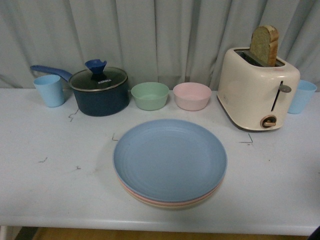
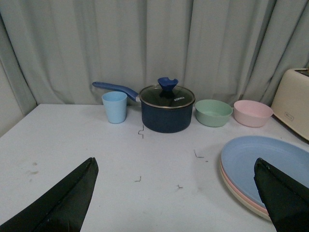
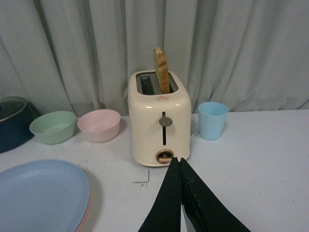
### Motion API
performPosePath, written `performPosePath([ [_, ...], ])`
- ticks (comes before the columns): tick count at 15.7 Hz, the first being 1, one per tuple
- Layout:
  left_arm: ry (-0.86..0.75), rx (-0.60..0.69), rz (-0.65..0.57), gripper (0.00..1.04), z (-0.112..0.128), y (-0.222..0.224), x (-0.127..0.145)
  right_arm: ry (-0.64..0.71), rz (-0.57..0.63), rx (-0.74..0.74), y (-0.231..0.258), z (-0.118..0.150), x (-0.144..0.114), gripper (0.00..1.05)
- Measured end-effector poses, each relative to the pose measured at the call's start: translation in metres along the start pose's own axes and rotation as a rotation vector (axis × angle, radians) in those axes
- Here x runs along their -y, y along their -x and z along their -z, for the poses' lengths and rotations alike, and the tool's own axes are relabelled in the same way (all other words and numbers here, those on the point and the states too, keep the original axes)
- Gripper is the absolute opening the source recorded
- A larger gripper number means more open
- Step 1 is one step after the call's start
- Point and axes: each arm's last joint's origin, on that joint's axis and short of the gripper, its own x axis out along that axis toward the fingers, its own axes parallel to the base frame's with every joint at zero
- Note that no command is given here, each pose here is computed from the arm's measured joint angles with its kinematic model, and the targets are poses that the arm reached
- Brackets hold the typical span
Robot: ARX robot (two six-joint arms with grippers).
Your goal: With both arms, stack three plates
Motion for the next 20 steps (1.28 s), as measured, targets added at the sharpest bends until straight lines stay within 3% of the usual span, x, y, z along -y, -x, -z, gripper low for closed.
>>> performPosePath([
  [6, 0.000, 0.000, -0.001, 0.98, 0.000, 0.000, 0.000, 0.001, 0.004, -0.019, 0.037, 0.002, 0.021, 0.02],
  [20, 0.000, 0.000, 0.000, 0.98, 0.000, 0.000, 0.000, 0.001, -0.002, 0.007, 0.082, -0.006, 0.022, 0.02],
])
